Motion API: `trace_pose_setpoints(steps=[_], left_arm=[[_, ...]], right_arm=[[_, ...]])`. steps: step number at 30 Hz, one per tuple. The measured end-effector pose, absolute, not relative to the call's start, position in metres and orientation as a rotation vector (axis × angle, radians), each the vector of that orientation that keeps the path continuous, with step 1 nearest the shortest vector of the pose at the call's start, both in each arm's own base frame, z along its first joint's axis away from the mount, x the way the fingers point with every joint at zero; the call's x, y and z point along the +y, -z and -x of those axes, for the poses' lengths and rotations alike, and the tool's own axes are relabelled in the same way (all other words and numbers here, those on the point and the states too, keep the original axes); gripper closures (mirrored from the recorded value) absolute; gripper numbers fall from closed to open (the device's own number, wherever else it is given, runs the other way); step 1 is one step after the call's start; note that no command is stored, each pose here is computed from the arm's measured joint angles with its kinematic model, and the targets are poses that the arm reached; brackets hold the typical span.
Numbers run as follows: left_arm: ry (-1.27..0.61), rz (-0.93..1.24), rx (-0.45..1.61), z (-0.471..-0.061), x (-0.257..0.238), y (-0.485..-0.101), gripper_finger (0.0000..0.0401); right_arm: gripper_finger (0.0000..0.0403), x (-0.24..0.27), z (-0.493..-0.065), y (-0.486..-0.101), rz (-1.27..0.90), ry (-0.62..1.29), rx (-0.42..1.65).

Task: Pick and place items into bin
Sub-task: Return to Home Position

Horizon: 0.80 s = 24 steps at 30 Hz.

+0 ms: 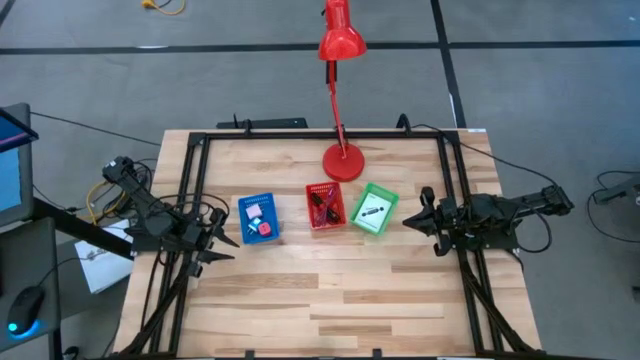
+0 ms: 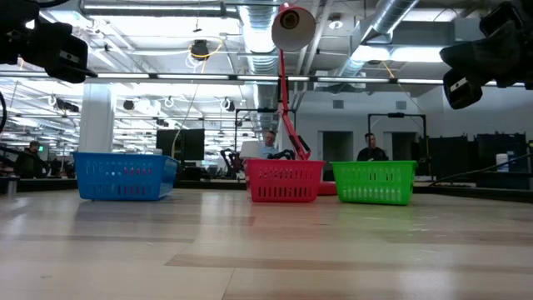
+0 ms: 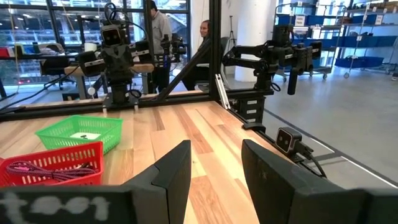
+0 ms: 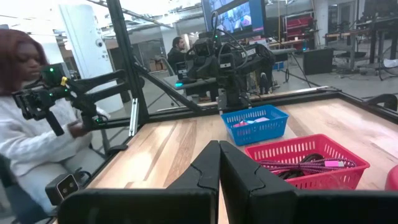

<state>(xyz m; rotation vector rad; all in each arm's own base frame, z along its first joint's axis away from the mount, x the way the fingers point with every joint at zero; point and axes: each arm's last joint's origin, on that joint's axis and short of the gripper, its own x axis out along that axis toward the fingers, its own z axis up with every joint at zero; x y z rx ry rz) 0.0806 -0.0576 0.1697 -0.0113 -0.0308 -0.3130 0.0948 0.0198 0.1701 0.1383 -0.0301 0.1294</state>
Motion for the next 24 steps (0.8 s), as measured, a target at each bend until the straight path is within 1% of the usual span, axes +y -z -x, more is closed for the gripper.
trace_pose_setpoints(steps=[24], left_arm=[[0.313,0.016,-0.030,-0.0806,-0.0576,-0.1697,0.0271]], right_arm=[[0.0403,0.0198,-0.0949,-0.1700,-0.138,-0.129,-0.030]])
